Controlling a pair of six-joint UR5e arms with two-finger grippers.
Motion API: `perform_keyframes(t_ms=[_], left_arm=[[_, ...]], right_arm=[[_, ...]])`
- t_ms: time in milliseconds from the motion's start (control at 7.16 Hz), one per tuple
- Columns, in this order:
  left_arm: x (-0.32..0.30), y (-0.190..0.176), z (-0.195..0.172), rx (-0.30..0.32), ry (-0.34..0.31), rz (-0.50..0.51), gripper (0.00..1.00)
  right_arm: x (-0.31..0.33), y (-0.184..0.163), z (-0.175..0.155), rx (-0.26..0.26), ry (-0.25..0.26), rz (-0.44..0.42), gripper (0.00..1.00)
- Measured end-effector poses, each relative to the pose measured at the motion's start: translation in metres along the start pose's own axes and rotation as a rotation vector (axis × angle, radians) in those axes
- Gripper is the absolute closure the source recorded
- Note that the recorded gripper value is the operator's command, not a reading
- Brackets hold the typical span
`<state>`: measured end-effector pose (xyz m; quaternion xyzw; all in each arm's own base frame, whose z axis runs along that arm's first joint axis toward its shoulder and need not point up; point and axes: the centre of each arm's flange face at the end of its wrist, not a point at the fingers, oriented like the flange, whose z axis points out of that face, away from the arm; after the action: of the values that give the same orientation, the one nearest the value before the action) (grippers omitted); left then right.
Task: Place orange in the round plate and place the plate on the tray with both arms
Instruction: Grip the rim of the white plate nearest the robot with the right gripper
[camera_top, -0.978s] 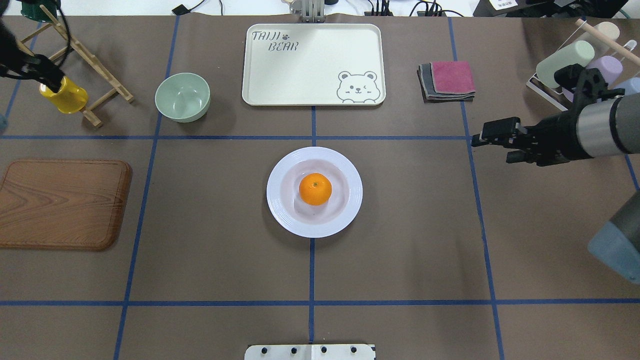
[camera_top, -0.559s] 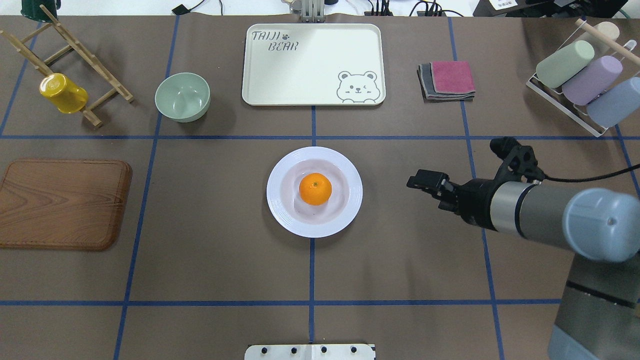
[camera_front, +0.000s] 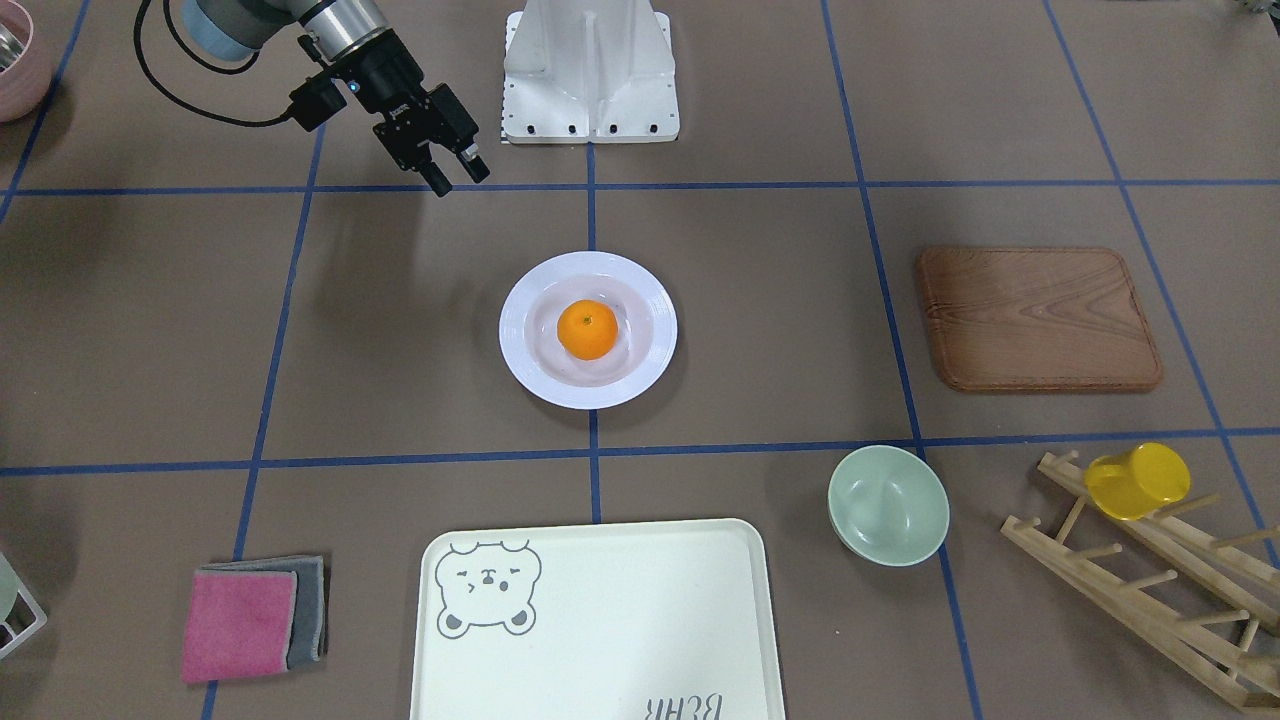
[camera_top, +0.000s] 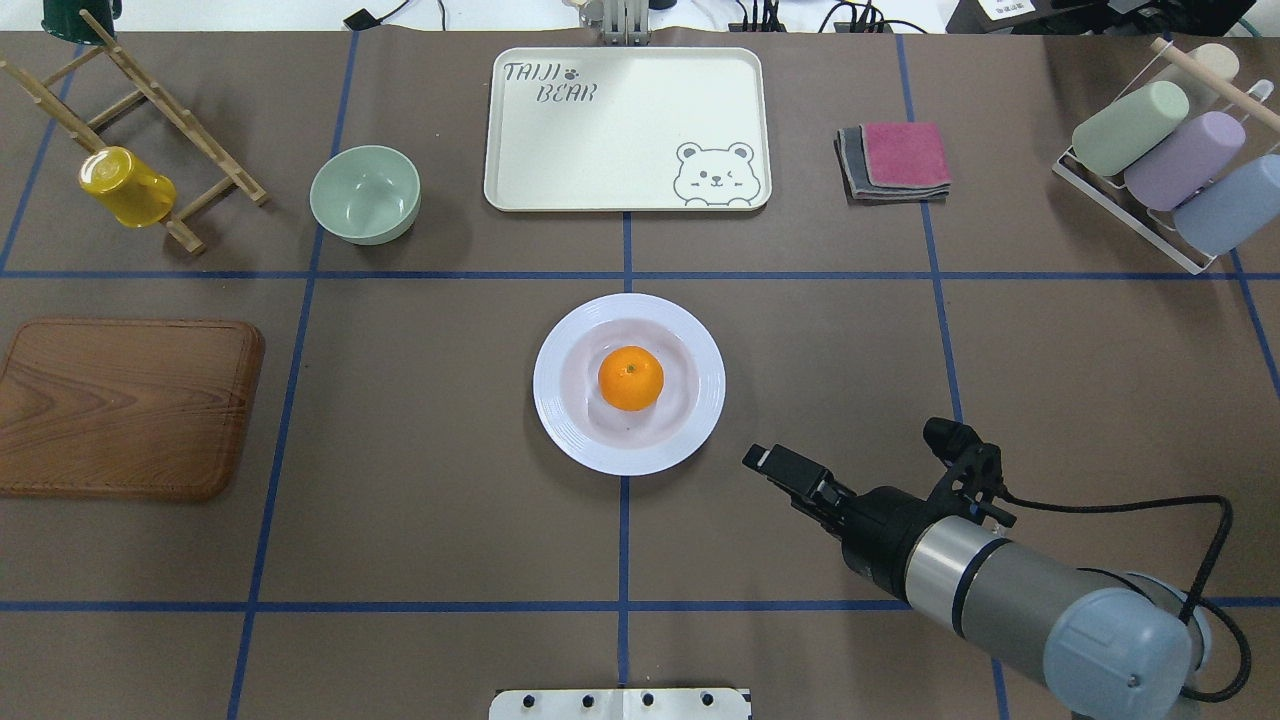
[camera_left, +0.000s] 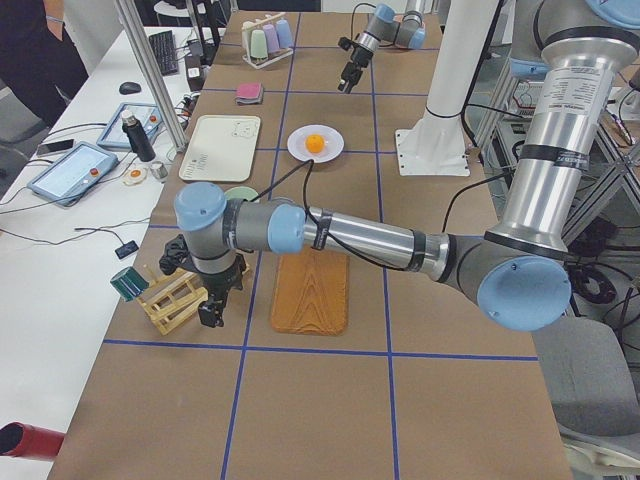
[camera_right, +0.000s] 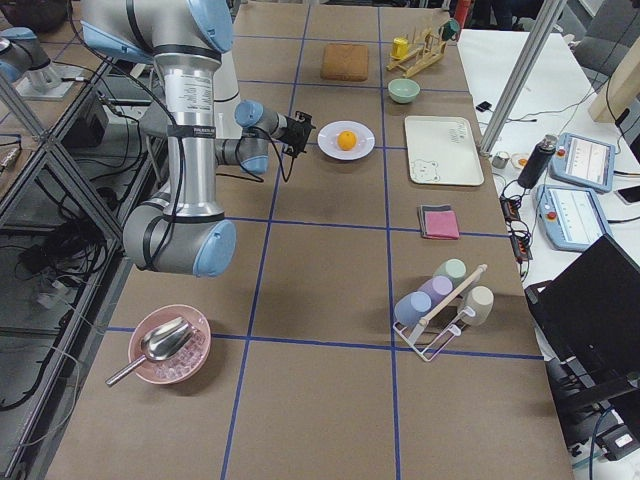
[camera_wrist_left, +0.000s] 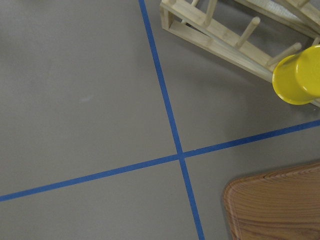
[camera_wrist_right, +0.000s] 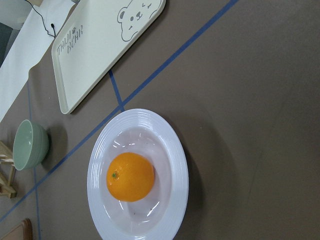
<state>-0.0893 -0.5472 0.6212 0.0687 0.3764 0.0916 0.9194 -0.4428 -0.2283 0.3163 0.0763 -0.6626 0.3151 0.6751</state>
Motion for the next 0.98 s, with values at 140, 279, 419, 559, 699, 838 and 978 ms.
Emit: perform_keyframes(t_ms=[140, 279, 419, 559, 699, 838, 978], left_arm=[[-0.008, 0.015, 0.008, -0.007, 0.008, -0.014, 0.01], [-0.013, 0.026, 0.014, -0.014, 0.014, -0.024, 0.01], [-0.017, 0.035, 0.020, -0.022, 0.019, -0.036, 0.01], [-0.021, 0.045, 0.026, -0.031, 0.024, -0.049, 0.01], [-0.024, 0.054, 0.031, -0.032, 0.025, -0.054, 0.01], [-0.026, 0.060, 0.034, -0.026, 0.023, -0.049, 0.01], [-0.026, 0.062, 0.035, -0.022, 0.023, -0.047, 0.01]], right_arm=[[0.016, 0.014, 0.009, 0.001, -0.044, 0.041, 0.14], [0.027, 0.028, 0.021, 0.013, -0.067, 0.085, 0.17], [0.032, 0.038, 0.032, 0.022, -0.076, 0.125, 0.21], [0.036, 0.040, 0.040, 0.035, -0.076, 0.160, 0.22], [0.036, 0.036, 0.050, 0.053, -0.078, 0.181, 0.22], [0.031, 0.029, 0.066, 0.080, -0.083, 0.189, 0.23], [0.023, 0.021, 0.088, 0.111, -0.073, 0.183, 0.23]])
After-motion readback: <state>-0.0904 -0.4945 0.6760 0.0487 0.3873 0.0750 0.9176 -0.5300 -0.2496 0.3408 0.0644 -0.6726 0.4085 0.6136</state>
